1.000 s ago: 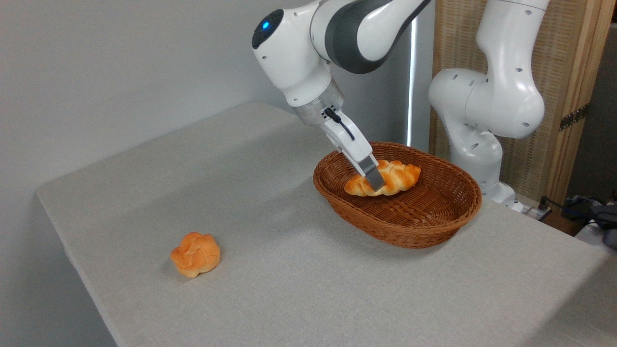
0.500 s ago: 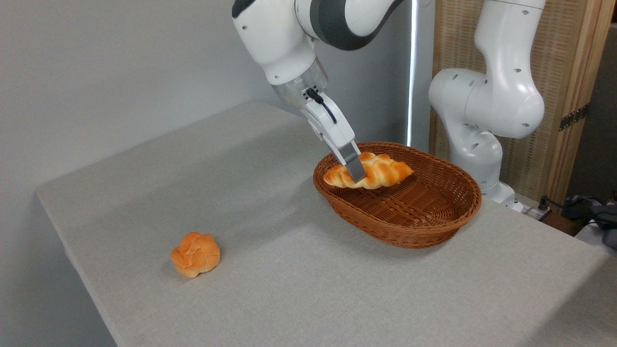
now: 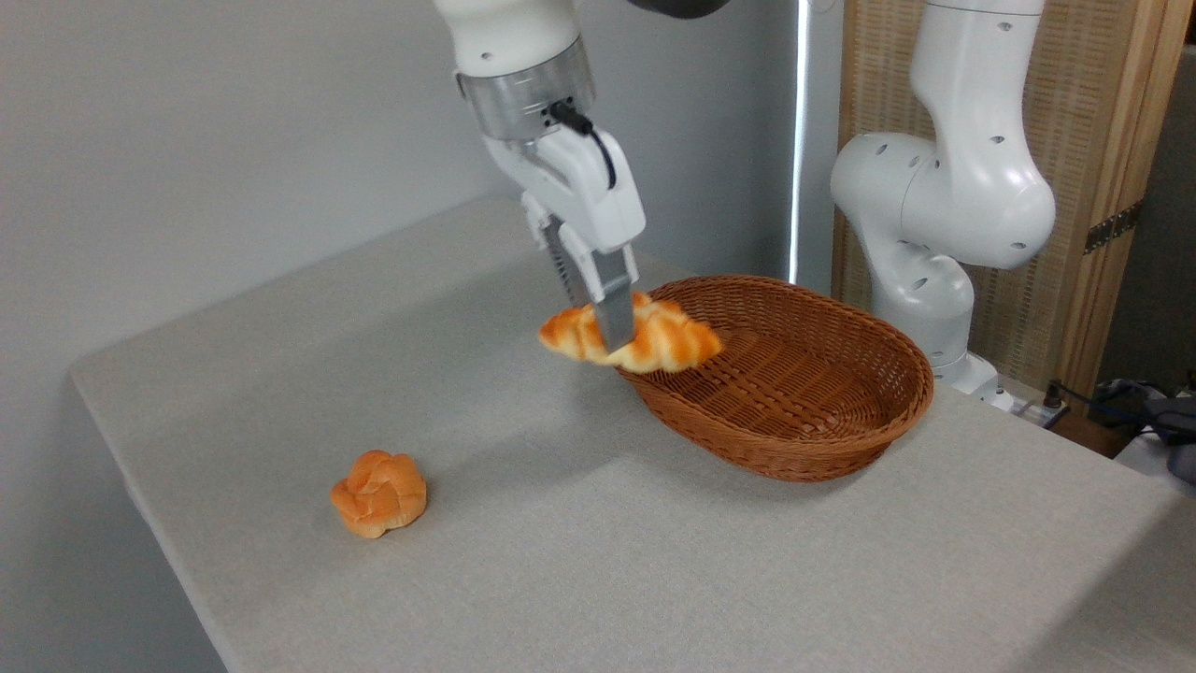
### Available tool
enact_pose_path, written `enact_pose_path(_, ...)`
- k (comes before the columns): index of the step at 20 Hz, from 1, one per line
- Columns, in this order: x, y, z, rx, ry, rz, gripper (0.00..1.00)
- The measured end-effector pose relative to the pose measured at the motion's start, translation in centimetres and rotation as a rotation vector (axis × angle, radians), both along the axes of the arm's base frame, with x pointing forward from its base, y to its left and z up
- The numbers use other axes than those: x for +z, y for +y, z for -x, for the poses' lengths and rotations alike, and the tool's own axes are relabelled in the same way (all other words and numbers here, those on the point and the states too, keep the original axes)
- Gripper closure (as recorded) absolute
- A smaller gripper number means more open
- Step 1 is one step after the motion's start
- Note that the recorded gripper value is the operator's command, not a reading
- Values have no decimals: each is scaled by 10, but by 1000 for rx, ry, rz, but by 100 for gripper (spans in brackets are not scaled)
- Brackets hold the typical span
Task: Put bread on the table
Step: 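Lift the braided roll out of the basket and carry it beside the round bun, then lower the roll onto the table and open the gripper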
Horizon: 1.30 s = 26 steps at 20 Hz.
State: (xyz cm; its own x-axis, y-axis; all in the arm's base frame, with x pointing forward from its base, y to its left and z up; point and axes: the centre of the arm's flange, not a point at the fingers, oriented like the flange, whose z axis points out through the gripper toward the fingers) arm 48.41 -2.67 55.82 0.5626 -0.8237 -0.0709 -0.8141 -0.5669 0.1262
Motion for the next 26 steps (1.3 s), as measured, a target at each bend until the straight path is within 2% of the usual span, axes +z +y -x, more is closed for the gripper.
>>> enact_pose_path(7,-46,25,-73,55,-108,0,57)
enact_pose_path(8,-47,28,-80,62,-122,-2,56)
enact_pose_path(10,-46,33,-92,70,-154,-4,45)
enact_pose_path(13,-58,35,-104,75,-178,-6,28)
enact_pose_path(16,-67,35,-112,75,-198,-8,24)
enact_pose_path(18,-70,35,-113,75,-195,-9,19)
enact_pose_path(19,-71,34,-114,75,-194,-9,12)
enact_pose_path(22,-71,34,-114,74,-194,-9,5)
enact_pose_path(26,-70,33,-114,73,-196,-8,0)
